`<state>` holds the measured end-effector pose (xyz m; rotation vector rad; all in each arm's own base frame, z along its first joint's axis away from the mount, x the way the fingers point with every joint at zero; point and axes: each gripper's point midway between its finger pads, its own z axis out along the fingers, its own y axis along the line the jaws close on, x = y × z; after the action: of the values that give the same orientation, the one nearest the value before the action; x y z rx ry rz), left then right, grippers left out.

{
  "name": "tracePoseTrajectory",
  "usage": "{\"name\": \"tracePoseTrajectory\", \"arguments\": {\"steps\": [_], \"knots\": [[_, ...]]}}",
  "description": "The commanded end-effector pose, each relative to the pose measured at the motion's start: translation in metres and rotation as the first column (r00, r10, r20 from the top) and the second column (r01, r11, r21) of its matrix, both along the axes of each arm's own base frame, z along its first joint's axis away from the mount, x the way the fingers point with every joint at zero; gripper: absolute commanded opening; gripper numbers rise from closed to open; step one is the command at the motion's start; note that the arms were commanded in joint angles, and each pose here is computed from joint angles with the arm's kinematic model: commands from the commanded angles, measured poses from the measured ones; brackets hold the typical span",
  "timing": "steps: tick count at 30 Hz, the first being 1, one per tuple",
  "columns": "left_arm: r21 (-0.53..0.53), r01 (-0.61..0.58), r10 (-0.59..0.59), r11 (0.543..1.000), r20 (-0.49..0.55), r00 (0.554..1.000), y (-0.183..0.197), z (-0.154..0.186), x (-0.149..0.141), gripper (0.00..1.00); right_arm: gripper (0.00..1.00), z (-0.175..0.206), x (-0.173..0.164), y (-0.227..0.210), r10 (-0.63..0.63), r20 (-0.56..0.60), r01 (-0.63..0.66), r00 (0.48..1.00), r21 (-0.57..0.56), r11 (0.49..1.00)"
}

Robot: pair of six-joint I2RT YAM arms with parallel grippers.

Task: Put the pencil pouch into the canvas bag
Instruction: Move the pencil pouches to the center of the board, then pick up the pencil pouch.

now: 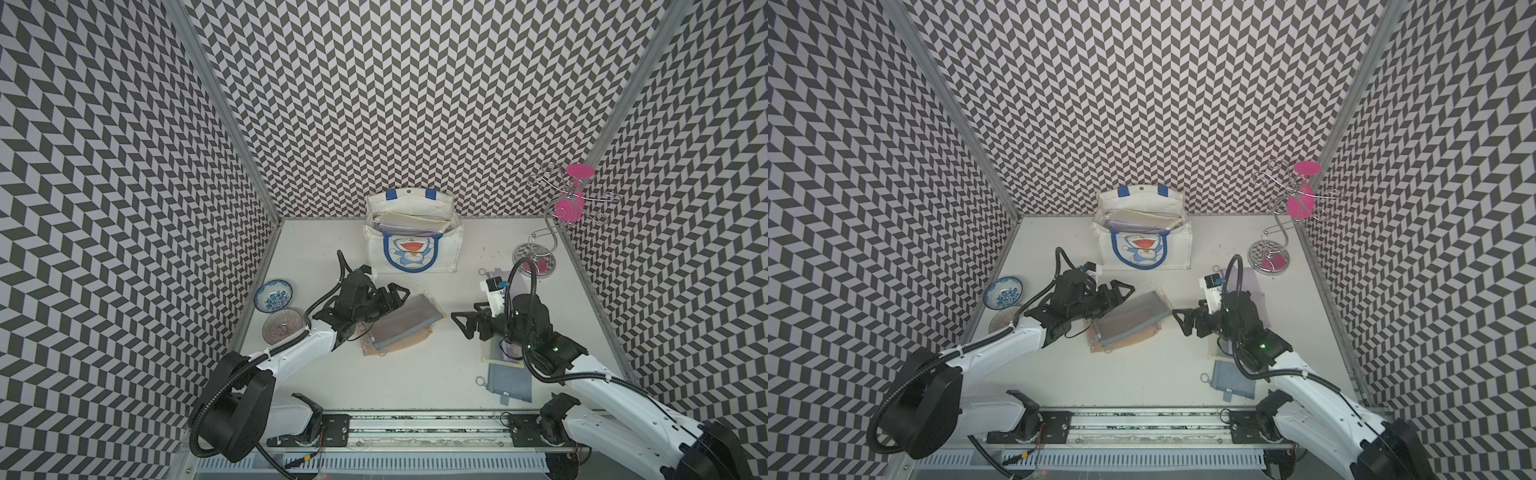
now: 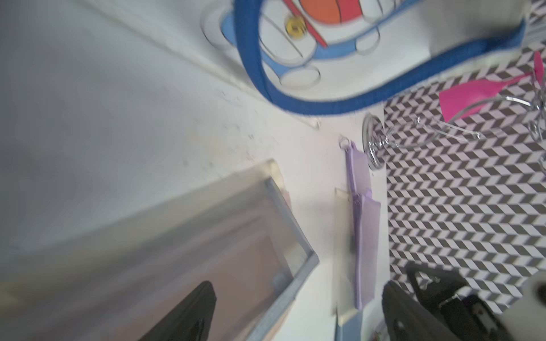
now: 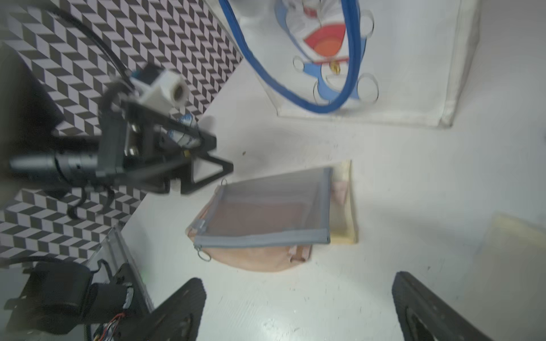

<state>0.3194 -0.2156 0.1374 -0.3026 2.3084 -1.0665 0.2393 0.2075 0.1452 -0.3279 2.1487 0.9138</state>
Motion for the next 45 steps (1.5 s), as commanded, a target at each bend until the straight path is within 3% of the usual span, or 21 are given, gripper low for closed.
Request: {"name": "tracePoseTrajectory", "arguments": {"steps": [1, 6, 14, 20, 25, 32, 36, 45], "knots": [[0.148, 0.003, -0.003, 0.989, 0.002, 1.0, 0.022, -0.026, 0.01, 0.89, 0.99, 0.005, -0.012, 0.024, 0.103, -0.047, -0.093, 0.994, 0.184, 0.979], [0.284, 0.06, -0.047, 0.957, -0.055, 0.997, 0.026, -0.064, 0.023, 0.99, 1.0, -0.013, -0.007, 0.043, 0.171, -0.119, -0.144, 0.978, 0.204, 0.968], [0.243, 0.21, -0.186, 0.947, -0.118, 0.975, -0.007, -0.087, -0.009, 0.99, 0.98, -0.035, 0.005, 0.057, 0.181, -0.166, -0.148, 0.969, 0.194, 0.97], [0.182, 0.242, -0.221, 0.953, -0.127, 0.967, -0.025, -0.085, -0.042, 0.89, 0.96, -0.047, 0.01, 0.063, 0.193, -0.191, -0.155, 0.962, 0.197, 0.968], [0.151, 0.263, -0.244, 0.953, -0.135, 0.96, -0.035, -0.082, -0.059, 0.74, 0.94, -0.053, 0.014, 0.065, 0.189, -0.2, -0.151, 0.961, 0.194, 0.969], [0.134, 0.285, -0.266, 0.949, -0.14, 0.954, -0.042, -0.078, -0.07, 0.7, 0.72, -0.056, 0.017, 0.064, 0.171, -0.204, -0.131, 0.964, 0.2, 0.971], [0.12, 0.295, -0.279, 0.948, -0.136, 0.951, -0.046, -0.076, -0.075, 0.62, 0.71, -0.061, 0.018, 0.066, 0.175, -0.214, -0.133, 0.961, 0.196, 0.971], [0.091, 0.324, -0.311, 0.942, -0.135, 0.941, -0.057, -0.072, -0.079, 0.57, 0.7, -0.053, 0.024, 0.076, 0.206, -0.195, -0.151, 0.959, 0.263, 0.953]]}}
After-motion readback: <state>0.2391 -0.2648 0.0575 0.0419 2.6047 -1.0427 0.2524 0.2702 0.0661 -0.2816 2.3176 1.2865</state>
